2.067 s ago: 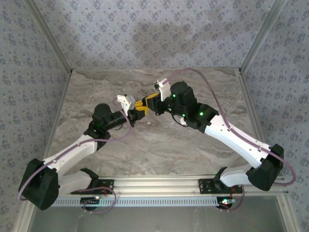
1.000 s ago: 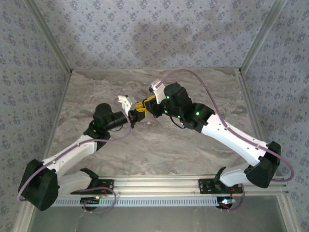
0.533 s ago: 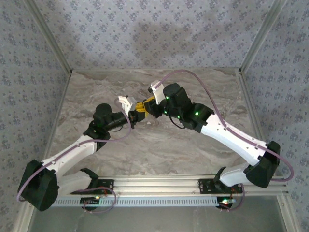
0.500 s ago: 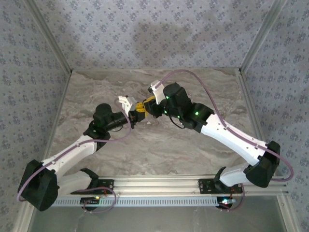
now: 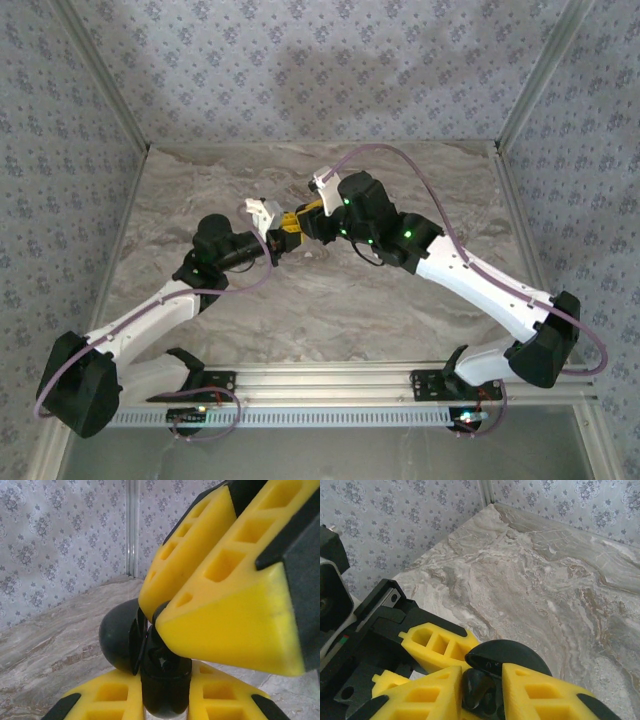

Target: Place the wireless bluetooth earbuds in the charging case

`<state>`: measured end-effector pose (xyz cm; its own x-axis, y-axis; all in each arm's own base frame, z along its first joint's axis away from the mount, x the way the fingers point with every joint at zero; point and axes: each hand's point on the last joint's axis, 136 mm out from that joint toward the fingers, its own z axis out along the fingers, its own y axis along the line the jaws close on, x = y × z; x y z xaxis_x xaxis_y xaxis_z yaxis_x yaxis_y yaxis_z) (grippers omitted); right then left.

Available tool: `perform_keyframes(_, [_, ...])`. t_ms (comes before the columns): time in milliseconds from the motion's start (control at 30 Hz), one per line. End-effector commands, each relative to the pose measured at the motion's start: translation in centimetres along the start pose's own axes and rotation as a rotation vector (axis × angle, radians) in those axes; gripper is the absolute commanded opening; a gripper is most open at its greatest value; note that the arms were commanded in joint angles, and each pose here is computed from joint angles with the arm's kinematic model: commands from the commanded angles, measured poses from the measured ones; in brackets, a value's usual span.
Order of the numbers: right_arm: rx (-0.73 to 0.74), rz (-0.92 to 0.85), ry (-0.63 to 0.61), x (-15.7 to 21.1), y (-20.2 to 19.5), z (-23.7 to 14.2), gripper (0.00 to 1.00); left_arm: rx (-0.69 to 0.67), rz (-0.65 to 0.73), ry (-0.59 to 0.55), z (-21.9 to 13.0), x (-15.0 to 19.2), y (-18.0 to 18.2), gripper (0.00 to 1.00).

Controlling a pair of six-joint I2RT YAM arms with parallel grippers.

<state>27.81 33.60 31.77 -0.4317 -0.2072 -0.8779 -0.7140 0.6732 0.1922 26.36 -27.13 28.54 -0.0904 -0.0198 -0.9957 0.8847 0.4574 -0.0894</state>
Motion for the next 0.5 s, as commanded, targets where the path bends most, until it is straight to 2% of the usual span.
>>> perform_keyframes(0, [0.005,0.023,0.031,0.4,-0.4,-0.1,0.32,0.006,0.092,-0.126,-0.5,-5.0,-0.8,0.15])
perform_keyframes(267, [-0.016,0.03,-0.012,-0.8,0.0,-0.9,0.44,0.005,0.09,-0.117,-0.4,-4.7,-0.7,0.15])
perform_keyframes(467, [-0.05,0.038,-0.044,-1.7,0.5,-1.6,0.48,0.001,0.087,-0.112,-0.4,-4.5,-0.7,0.15])
